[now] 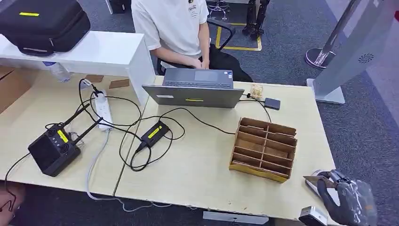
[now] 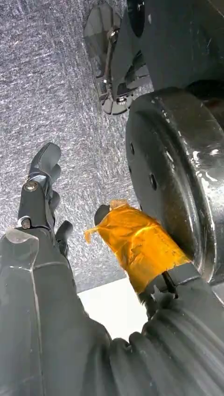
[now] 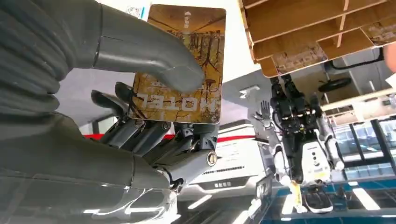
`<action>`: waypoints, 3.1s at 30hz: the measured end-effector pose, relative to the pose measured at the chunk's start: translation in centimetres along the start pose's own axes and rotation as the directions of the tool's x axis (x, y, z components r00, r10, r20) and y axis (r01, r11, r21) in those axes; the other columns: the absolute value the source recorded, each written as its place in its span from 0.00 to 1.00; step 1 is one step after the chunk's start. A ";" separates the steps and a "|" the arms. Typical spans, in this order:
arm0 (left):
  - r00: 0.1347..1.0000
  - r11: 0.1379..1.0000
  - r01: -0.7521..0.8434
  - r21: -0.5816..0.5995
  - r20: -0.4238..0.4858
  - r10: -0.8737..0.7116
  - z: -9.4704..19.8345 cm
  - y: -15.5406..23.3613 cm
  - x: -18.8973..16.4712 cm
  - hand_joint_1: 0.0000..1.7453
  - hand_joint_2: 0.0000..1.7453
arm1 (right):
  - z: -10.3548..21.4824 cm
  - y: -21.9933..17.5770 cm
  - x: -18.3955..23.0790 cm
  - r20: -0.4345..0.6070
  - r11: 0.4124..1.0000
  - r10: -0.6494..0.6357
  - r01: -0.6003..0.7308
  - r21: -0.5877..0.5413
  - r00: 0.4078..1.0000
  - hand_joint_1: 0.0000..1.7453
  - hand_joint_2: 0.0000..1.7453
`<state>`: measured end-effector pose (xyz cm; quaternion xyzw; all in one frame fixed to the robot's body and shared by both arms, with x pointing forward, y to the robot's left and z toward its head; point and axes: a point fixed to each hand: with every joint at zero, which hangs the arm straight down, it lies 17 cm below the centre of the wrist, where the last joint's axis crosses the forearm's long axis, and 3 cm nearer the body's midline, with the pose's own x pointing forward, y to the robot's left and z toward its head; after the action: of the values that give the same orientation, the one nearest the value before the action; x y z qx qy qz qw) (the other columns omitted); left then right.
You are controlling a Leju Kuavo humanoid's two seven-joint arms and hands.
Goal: Pass the card to the sensor for recognition and then transmit it.
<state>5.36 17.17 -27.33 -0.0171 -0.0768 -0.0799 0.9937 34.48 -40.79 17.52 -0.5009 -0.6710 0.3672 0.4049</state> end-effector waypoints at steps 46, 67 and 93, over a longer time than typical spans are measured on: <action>1.000 0.999 0.020 -0.030 -0.020 -0.021 0.0 0.7 -0.6 0.00 1.00 | 6.6 3.0 -10.7 -0.349 0.999 0.052 -0.047 0.024 0.935 1.00 1.00; 0.999 0.999 0.038 -0.029 -0.027 -0.039 0.0 0.7 -0.8 0.00 1.00 | 4.2 1.8 -10.6 -0.330 0.999 0.029 -0.036 -0.015 0.944 1.00 1.00; 0.998 0.998 0.054 -0.025 -0.043 -0.055 -0.1 1.0 -1.1 0.00 1.00 | 5.2 6.7 -9.6 -0.368 0.999 0.004 0.008 0.031 0.930 1.00 1.00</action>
<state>4.44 18.36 -27.57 -0.0253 -0.0545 -0.1081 0.9923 33.94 -49.06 7.72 -0.5537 -0.5777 0.2771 0.5319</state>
